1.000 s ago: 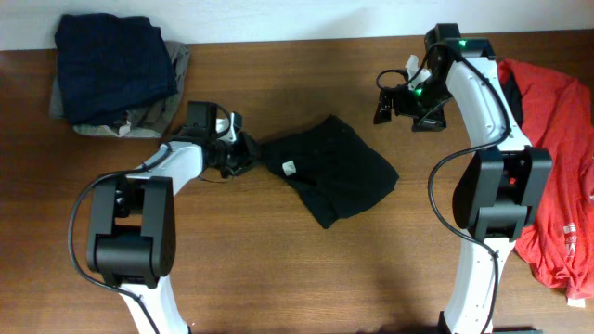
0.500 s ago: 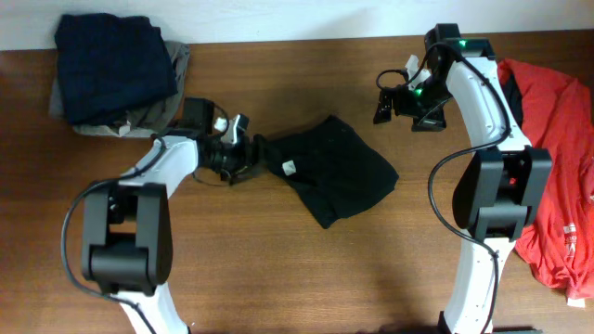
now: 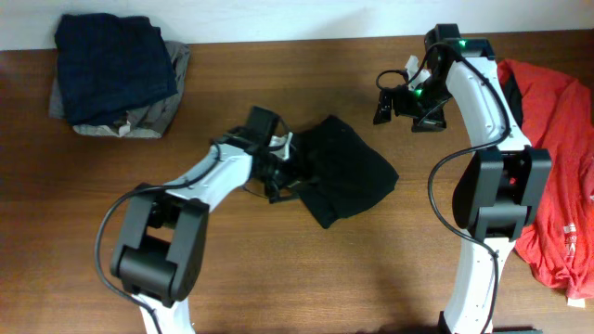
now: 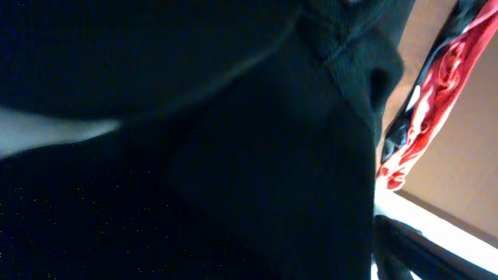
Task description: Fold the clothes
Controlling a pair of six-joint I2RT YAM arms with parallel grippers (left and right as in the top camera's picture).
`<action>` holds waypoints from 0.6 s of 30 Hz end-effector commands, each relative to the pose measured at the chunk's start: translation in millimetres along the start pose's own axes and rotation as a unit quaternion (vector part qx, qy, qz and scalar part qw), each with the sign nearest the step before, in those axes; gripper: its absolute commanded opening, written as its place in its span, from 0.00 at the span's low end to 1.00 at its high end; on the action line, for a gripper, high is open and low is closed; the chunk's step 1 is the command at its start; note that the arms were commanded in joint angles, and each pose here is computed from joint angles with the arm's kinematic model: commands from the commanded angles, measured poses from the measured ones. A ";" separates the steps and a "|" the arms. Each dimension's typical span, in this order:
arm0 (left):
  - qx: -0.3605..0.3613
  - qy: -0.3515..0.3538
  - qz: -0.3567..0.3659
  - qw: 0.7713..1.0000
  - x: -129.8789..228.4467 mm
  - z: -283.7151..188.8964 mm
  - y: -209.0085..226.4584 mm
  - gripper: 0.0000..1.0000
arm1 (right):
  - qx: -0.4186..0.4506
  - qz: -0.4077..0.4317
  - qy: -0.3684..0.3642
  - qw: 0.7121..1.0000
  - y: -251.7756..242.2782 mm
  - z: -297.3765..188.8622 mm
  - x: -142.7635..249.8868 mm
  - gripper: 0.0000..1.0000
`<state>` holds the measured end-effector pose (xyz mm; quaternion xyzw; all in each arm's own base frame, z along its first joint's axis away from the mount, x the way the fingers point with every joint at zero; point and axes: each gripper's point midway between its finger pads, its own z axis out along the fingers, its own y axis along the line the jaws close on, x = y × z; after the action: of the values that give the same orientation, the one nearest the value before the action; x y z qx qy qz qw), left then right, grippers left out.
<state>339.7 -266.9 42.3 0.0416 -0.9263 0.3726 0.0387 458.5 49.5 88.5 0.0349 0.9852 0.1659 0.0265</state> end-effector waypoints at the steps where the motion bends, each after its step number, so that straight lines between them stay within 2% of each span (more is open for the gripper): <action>1: -0.016 -0.009 -0.030 0.999 -8.0 9.2 9.7 0.99 | -0.003 0.000 0.015 1.000 -1.2 7.3 5.1 0.98; 13: -0.044 0.009 -0.060 0.997 -1.2 32.6 28.2 0.99 | -0.003 0.001 0.015 1.000 -1.1 7.3 5.2 0.99; 15: -0.044 0.011 -0.063 0.997 -1.7 34.6 31.4 0.93 | -0.003 0.001 0.016 1.000 -1.0 7.4 5.5 0.99; 18: -0.043 0.005 -0.067 0.997 -6.5 32.2 34.7 0.65 | -0.003 0.001 0.017 1.000 -1.2 7.3 6.2 0.99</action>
<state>343.7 -272.7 20.3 0.0861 -0.9289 0.3553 0.0592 456.4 49.5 88.3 0.0354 0.9853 0.1659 0.0222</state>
